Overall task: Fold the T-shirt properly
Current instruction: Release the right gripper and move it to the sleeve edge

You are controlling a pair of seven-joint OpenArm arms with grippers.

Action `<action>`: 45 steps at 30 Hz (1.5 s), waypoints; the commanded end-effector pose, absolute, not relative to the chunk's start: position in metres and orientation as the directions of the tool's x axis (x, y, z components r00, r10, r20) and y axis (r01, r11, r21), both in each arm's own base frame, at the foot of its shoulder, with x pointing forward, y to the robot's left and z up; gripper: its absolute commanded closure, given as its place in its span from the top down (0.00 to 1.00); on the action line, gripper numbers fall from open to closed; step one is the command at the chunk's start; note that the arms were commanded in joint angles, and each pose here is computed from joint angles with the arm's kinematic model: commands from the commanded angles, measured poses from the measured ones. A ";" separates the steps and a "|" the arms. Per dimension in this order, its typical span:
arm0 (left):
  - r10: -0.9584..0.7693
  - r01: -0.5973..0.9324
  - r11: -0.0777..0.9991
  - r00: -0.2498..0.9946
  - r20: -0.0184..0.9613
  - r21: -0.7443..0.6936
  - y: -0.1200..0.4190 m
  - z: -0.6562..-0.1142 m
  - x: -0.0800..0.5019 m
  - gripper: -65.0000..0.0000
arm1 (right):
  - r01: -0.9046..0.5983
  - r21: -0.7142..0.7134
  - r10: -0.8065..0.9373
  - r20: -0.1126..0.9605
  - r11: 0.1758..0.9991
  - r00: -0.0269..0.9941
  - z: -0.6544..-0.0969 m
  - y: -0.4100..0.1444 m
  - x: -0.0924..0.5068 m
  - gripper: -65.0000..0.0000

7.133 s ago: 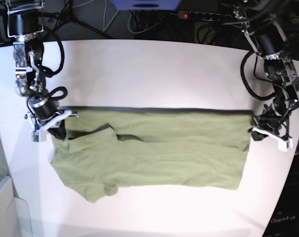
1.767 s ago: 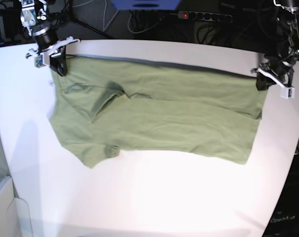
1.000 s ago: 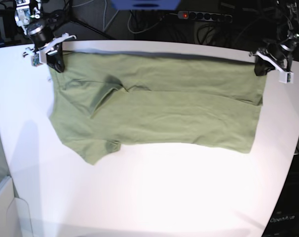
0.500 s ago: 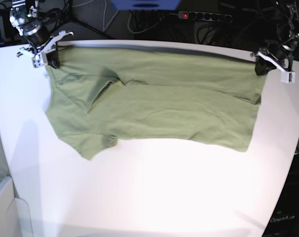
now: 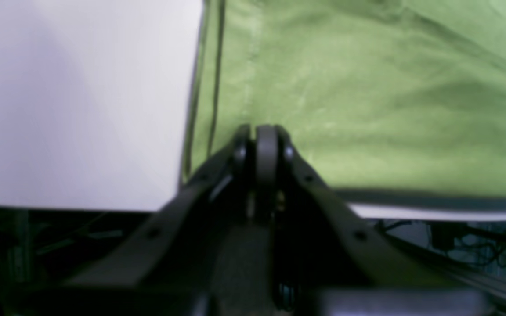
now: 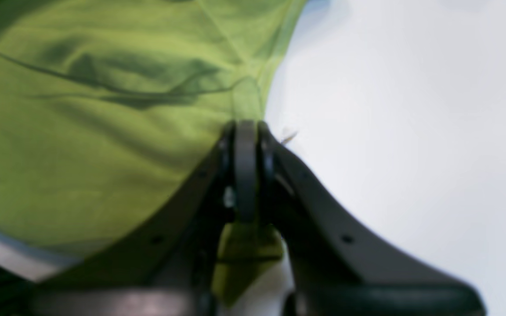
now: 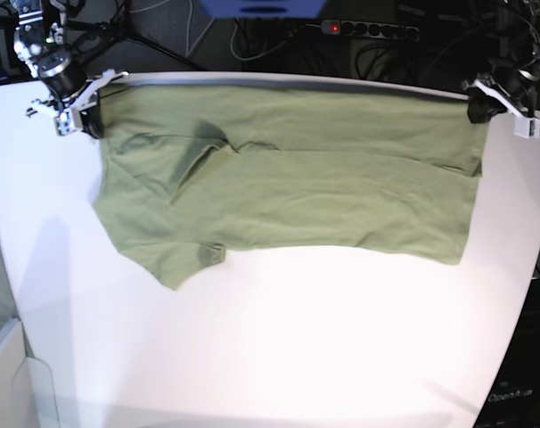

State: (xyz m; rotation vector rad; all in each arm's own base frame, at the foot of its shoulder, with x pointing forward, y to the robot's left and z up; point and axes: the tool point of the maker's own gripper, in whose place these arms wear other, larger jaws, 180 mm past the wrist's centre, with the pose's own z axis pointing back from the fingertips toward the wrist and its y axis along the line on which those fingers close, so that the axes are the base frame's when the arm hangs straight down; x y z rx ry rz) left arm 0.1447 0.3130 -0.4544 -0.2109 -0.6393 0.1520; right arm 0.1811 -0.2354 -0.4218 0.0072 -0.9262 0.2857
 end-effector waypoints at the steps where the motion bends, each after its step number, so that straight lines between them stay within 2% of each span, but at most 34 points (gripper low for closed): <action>1: 0.126 -0.087 0.987 0.936 0.329 -0.133 0.322 -0.489 0.083 0.04 | -0.251 -0.138 0.255 0.809 0.958 0.529 -0.411 -0.239 0.189 0.00; 18: 0.159 -0.088 0.979 0.894 0.420 -0.183 0.305 -0.484 0.130 0.05 | -0.258 -0.161 0.275 0.816 0.953 0.508 -0.405 -0.243 0.201 0.01; 24: 0.121 -0.034 0.983 0.863 0.491 -0.182 0.285 -0.465 0.147 0.06 | -0.257 -0.165 0.277 0.821 0.952 0.499 -0.402 -0.244 0.206 0.01; 27: 0.093 -0.003 0.985 0.850 0.518 -0.172 0.278 -0.453 0.148 0.20 | -0.256 -0.166 0.277 0.822 0.952 0.498 -0.402 -0.244 0.207 0.01; 32: 0.100 -0.018 0.989 0.820 0.563 -0.149 0.280 -0.436 0.150 0.65 | -0.253 -0.171 0.277 0.829 0.952 0.485 -0.399 -0.244 0.213 0.01; 34: 0.128 -0.054 0.988 0.803 0.583 -0.142 0.287 -0.430 0.150 0.76 | -0.252 -0.172 0.277 0.831 0.952 0.481 -0.398 -0.244 0.215 0.01; 36: 0.143 -0.078 0.988 0.789 0.598 -0.133 0.294 -0.425 0.151 0.76 | -0.251 -0.173 0.277 0.834 0.952 0.478 -0.397 -0.244 0.216 0.01; 42: 0.138 -0.081 0.989 0.784 0.605 -0.121 0.300 -0.421 0.153 0.66 | -0.263 -0.185 0.286 0.861 0.947 0.421 -0.376 -0.234 0.231 0.01; 45: 0.139 -0.081 0.989 0.784 0.605 -0.122 0.300 -0.421 0.153 0.66 | -0.274 -0.211 0.314 0.852 0.938 0.420 -0.367 -0.235 0.244 0.01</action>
